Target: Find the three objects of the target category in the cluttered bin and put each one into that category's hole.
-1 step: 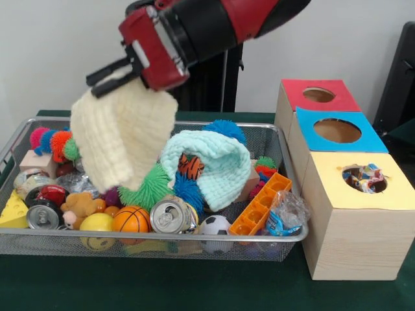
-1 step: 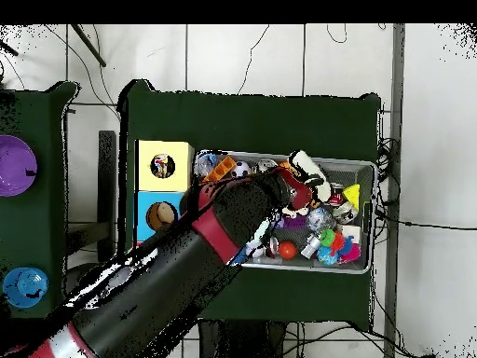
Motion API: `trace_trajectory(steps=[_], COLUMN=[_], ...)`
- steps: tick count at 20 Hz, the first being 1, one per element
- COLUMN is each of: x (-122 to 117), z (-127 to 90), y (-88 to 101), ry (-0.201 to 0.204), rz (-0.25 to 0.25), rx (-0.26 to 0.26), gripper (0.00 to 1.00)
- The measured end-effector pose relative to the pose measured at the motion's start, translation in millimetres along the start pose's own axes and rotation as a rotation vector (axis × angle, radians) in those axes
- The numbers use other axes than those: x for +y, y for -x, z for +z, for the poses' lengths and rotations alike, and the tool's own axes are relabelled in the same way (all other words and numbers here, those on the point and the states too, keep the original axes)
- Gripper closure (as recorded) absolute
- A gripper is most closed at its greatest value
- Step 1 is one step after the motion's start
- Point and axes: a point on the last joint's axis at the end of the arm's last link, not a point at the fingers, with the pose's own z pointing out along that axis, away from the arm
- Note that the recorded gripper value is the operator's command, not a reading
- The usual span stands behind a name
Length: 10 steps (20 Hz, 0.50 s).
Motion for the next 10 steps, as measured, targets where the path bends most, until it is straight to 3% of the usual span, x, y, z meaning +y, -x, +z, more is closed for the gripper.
trace_trajectory(steps=[5, 10], x=[-36, -55], z=[-29, -45], y=[23.9, 34.1], ry=[-0.043, -0.066], rz=[0.023, 0.03], rx=[-0.012, -0.018], gripper=[1.0, 1.0])
